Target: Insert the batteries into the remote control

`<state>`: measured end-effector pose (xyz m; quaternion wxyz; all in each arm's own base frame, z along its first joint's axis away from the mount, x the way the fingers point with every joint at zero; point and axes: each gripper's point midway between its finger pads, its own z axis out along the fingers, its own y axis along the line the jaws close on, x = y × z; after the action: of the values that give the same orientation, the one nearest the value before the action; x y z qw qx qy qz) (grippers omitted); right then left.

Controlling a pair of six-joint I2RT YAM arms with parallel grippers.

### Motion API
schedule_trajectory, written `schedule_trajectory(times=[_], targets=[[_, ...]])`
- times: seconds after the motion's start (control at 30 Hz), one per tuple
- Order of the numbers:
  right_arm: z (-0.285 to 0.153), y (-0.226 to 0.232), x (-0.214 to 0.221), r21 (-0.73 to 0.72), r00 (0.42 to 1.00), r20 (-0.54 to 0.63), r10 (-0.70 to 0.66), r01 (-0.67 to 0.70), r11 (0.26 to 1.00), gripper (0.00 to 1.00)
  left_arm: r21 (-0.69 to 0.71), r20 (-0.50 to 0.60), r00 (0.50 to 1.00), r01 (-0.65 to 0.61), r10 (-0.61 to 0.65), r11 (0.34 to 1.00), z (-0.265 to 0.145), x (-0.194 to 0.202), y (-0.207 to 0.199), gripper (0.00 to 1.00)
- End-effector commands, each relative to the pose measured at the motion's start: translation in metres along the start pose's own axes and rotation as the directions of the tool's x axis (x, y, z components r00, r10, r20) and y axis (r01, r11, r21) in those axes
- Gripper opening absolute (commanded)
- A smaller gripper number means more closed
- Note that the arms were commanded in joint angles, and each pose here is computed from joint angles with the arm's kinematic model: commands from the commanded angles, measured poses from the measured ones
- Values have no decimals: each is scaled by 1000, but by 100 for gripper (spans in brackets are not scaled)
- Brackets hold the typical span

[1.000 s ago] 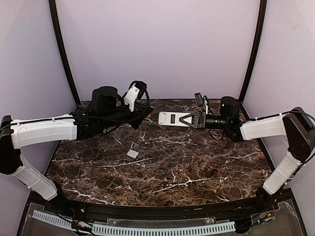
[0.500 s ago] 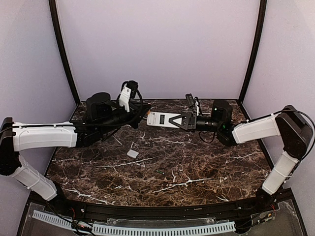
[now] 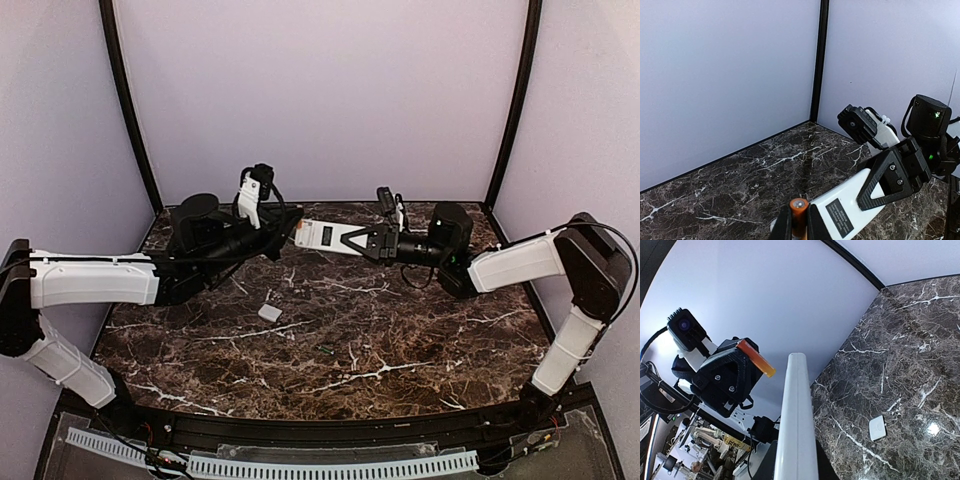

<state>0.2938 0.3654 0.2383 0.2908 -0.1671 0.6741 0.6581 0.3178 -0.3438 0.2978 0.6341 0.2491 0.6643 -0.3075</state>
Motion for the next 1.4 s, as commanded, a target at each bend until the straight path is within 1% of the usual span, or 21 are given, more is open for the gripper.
schedule_trajectory(times=[0.0,0.27,0.47,0.63,0.87,1.03,1.17,1.37], targets=[[6,21,-13,-46,999,25,-31,32,998,0,-16,9,1000,-23,23,1000,2,2,5,0],[7,23,-14,-36,999,19,-32,33,999,0,-27,-46,998,-41,40,999,10,20,8,0],[6,24,-15,-32,999,23,-28,29,999,0,-74,-67,995,-75,71,994,10,27,17,0],[5,25,-17,-20,999,25,-34,34,999,0,-95,-111,991,-91,80,991,12,38,22,0],[3,29,-20,-12,998,37,-52,52,999,0,-117,-145,988,-70,53,991,16,47,26,0],[1,31,-22,-5,996,44,-81,81,997,0,-140,-146,989,-38,17,989,16,44,29,0],[0,32,-22,2,994,43,-103,103,995,0,-145,-191,981,-14,-14,989,19,48,28,0],[0,30,-20,8,993,39,-108,107,994,0,-140,-217,975,13,-44,990,20,50,26,0]])
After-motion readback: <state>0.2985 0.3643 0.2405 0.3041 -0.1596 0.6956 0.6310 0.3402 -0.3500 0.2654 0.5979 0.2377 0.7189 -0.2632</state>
